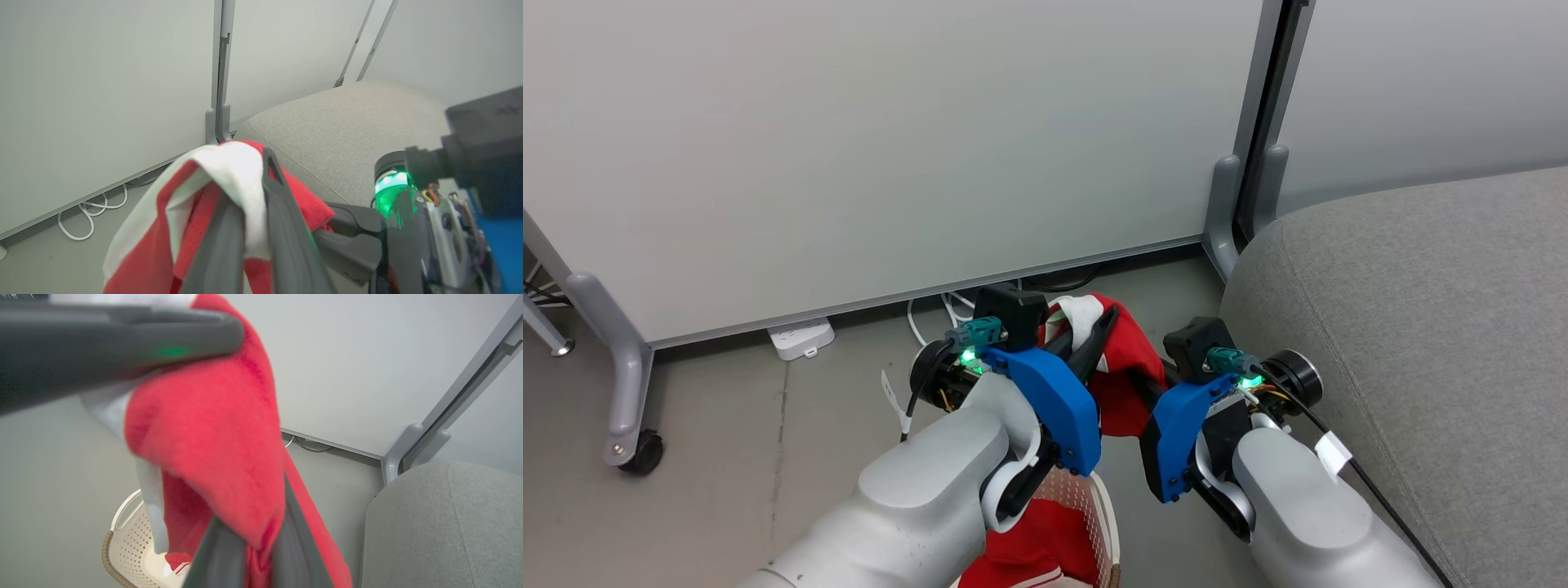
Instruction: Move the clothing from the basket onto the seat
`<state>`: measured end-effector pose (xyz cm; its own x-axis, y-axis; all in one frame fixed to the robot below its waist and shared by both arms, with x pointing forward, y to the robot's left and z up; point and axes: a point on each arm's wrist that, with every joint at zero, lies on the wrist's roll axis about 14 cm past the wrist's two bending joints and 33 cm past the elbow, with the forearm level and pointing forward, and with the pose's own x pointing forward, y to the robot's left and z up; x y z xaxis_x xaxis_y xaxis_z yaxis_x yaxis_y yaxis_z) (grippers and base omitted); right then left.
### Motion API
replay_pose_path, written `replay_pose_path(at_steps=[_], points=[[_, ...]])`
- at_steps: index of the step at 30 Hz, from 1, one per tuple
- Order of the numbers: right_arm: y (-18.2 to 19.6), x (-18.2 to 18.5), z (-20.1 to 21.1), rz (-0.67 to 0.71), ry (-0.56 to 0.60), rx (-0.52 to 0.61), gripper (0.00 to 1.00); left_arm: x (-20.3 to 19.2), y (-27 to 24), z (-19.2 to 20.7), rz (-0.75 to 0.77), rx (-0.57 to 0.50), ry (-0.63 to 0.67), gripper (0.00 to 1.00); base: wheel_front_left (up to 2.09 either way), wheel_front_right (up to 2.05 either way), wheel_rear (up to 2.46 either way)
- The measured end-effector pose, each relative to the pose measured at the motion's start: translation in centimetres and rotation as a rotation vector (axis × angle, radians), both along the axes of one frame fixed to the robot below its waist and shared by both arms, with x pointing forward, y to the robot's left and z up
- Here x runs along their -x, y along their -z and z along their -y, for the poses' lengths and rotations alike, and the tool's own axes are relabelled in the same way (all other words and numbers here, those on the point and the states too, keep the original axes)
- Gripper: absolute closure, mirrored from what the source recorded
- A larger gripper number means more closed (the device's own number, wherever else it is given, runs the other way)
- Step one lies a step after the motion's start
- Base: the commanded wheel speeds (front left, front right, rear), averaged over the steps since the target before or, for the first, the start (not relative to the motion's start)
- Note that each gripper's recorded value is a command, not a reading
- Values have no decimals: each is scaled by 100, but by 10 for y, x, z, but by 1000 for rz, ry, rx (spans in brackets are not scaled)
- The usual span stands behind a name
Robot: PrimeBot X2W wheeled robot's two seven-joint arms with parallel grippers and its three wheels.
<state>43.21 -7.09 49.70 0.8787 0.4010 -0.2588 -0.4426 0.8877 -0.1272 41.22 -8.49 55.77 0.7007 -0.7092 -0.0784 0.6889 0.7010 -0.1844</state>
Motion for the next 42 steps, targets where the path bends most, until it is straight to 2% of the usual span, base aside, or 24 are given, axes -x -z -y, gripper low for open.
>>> replay_pose_path(at_steps=[18,19,20,25,29,34,42], points=[[-4,-2,5,23,12,-16,100,-2,-3,1,11,12,-2,100,0,0,0],[-6,-3,5,29,12,-19,100,-1,-5,3,17,18,6,53,0,0,0],[-7,-3,5,32,13,-20,100,-1,-7,3,26,20,10,0,0,0,0],[-12,-6,7,52,21,-39,100,1,-13,5,65,40,27,0,0,0,0],[-16,-10,8,73,28,-55,100,2,-28,-3,131,97,18,0,0,0,0],[-19,-13,9,86,31,-61,100,15,7,-32,102,98,-36,0,0,0,0],[-17,-18,15,90,56,-71,100,27,33,-78,101,106,-146,0,0,0,0]])
